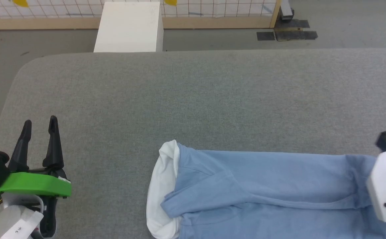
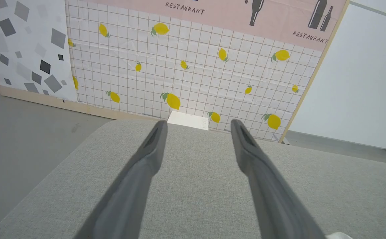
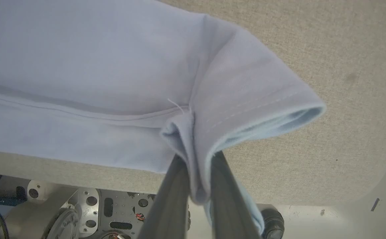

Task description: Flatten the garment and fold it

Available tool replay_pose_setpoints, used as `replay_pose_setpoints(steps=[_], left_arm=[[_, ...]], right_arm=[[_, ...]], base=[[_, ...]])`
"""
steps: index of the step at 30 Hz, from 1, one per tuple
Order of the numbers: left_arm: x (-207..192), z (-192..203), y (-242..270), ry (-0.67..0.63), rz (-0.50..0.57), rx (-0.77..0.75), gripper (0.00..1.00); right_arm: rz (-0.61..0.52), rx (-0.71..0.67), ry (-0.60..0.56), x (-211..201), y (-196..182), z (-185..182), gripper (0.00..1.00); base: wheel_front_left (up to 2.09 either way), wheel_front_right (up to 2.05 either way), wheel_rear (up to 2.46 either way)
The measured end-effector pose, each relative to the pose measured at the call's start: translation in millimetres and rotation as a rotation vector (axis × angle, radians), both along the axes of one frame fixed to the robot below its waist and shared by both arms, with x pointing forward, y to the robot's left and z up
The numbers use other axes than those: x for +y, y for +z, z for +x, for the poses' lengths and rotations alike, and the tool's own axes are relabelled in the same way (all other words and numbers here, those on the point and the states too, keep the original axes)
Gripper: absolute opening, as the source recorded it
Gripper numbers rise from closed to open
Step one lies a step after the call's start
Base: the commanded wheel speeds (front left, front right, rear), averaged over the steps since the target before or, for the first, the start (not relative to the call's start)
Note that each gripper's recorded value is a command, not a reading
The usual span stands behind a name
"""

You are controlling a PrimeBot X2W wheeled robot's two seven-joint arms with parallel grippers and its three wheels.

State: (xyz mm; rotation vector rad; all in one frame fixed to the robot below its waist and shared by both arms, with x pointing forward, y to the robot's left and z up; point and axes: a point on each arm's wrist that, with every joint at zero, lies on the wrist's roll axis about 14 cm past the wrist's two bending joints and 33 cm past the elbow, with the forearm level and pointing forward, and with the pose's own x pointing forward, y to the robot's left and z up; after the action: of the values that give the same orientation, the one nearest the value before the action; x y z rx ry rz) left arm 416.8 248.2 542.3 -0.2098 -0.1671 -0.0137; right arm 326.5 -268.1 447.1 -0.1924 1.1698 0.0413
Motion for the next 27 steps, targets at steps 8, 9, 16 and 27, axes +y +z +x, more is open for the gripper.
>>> replay_pose_setpoints(steps=[8, 9, 16, 27], left_arm=[[-1, -5, 7, 0.0, -0.003, -0.017, 1.0], [0, -5, 8, 0.001, -0.004, -0.021, 1.0], [11, -16, 8, 0.032, 0.0, -0.019, 1.0], [28, -32, 5, 0.085, 0.003, -0.007, 1.0]], right_arm=[[0.086, -0.063, 0.23, 73, 20, 10, 0.0], [0.102, -0.069, 0.261, 84, 20, 11, 0.0], [0.238, -0.098, 0.464, 167, 20, 18, 0.0], [0.369, -0.105, 0.68, 267, 10, 26, 0.0]], base=[[0.0, 0.0, 0.0], [0.0, 0.0, 0.0], [0.0, 0.0, 0.0], [0.0, 0.0, 0.0]])
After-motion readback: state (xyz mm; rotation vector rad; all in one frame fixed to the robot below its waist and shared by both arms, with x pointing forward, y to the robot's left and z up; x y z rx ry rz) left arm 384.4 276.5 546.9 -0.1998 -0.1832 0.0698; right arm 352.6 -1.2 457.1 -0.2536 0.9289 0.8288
